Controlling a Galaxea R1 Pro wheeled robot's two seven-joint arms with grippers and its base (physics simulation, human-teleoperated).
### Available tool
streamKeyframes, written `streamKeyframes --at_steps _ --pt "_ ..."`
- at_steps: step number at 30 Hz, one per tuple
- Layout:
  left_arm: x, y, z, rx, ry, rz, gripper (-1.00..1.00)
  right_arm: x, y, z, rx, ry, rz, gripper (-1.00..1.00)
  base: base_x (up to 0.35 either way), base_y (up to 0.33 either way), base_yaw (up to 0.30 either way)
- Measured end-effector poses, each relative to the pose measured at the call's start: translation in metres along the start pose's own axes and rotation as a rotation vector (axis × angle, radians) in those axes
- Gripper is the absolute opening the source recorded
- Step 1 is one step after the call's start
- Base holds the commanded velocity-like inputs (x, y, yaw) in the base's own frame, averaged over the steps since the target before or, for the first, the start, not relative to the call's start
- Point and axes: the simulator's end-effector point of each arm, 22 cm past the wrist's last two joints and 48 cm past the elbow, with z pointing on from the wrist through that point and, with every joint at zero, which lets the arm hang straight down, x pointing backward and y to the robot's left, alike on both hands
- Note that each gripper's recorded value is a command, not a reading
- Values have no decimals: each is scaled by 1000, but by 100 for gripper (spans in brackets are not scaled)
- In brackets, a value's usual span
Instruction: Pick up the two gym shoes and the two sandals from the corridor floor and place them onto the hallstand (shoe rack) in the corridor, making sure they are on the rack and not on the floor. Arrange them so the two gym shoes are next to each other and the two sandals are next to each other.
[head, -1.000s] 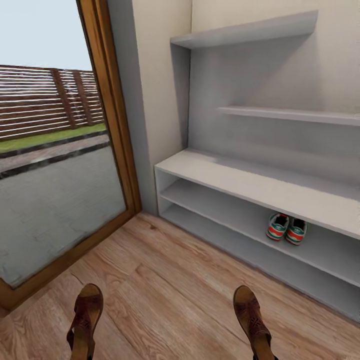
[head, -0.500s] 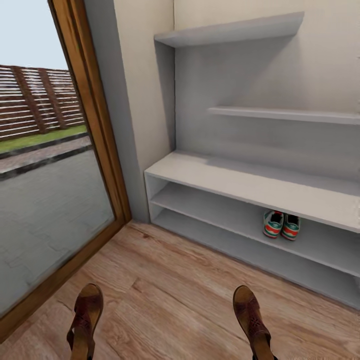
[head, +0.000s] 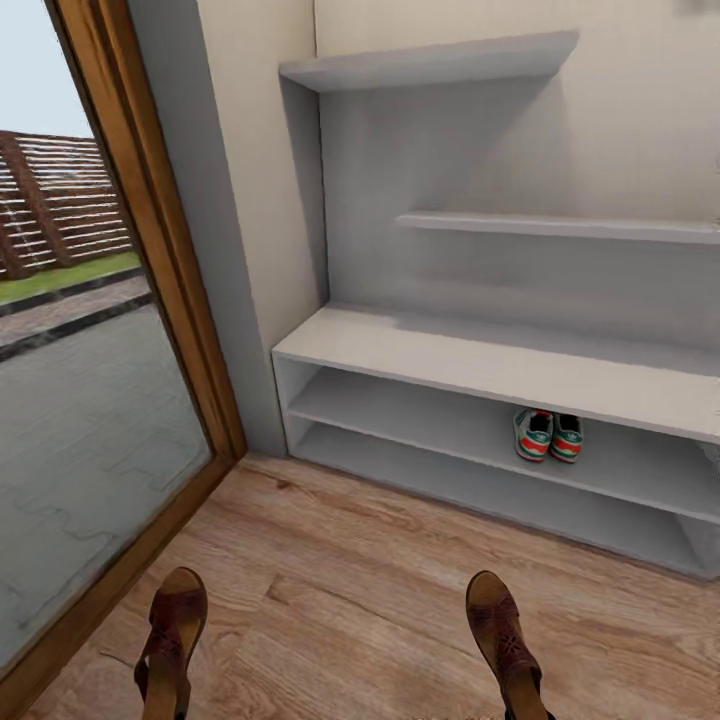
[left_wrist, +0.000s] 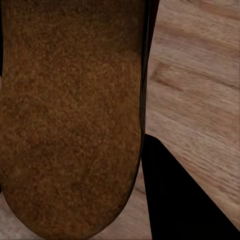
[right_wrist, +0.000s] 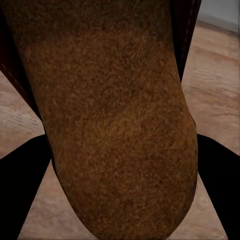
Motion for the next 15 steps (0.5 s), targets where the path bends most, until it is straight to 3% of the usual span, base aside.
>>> streamKeyframes --at_steps 12,15 --pt "1 0 0 0 3 1 -100 1 0 0 1 2 -1 -100 1 324 -263" --pt "1 0 0 -1 2 0 -100 0 0 0 1 1 -2 -100 0 112 -264"
